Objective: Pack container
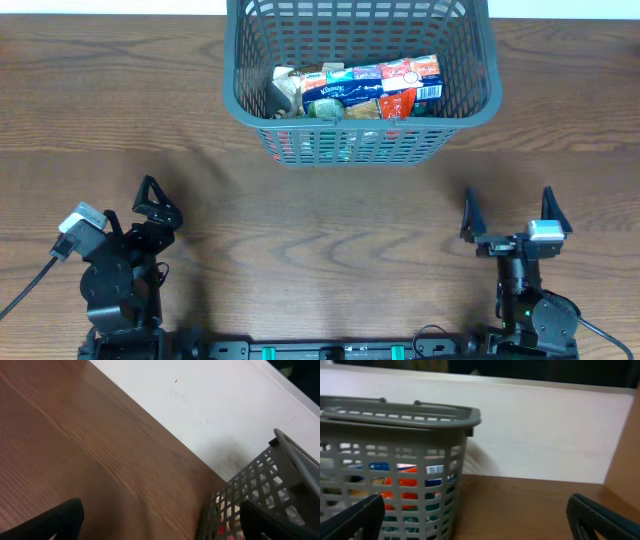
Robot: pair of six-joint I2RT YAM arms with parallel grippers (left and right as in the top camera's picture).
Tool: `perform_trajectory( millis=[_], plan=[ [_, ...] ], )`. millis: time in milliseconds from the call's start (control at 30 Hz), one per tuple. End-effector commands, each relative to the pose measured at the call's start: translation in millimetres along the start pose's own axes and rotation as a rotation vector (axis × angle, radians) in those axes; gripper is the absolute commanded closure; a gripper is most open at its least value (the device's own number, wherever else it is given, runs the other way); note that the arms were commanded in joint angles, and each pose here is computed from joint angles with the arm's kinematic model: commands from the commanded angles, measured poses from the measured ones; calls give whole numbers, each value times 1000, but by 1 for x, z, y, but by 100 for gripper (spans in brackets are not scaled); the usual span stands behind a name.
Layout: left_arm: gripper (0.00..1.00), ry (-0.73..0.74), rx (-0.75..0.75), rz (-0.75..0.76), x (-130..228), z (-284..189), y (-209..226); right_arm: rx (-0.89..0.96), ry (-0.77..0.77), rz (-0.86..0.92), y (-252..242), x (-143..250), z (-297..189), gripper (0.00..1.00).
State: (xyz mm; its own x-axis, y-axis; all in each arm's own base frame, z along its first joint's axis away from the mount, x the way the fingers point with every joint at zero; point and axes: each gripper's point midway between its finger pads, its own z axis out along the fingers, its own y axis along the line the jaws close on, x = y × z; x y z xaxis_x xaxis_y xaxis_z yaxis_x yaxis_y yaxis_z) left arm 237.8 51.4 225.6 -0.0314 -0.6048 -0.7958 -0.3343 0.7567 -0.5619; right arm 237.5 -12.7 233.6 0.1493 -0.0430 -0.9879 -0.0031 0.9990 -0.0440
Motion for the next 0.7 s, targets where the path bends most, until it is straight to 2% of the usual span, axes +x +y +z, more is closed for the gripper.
perform_trajectory(
  millis=[0,333,667],
  plan=[
    [1,-6,8,-10,-1,-1,-1,50,-9,45,-8,4,0,1],
    [1,-6,8,-10,-1,-1,-1,42,-27,88,-4,16,2,1],
    [1,-6,8,-10,-1,-1,-1,38,19,92,-3,27,2,1]
  ],
)
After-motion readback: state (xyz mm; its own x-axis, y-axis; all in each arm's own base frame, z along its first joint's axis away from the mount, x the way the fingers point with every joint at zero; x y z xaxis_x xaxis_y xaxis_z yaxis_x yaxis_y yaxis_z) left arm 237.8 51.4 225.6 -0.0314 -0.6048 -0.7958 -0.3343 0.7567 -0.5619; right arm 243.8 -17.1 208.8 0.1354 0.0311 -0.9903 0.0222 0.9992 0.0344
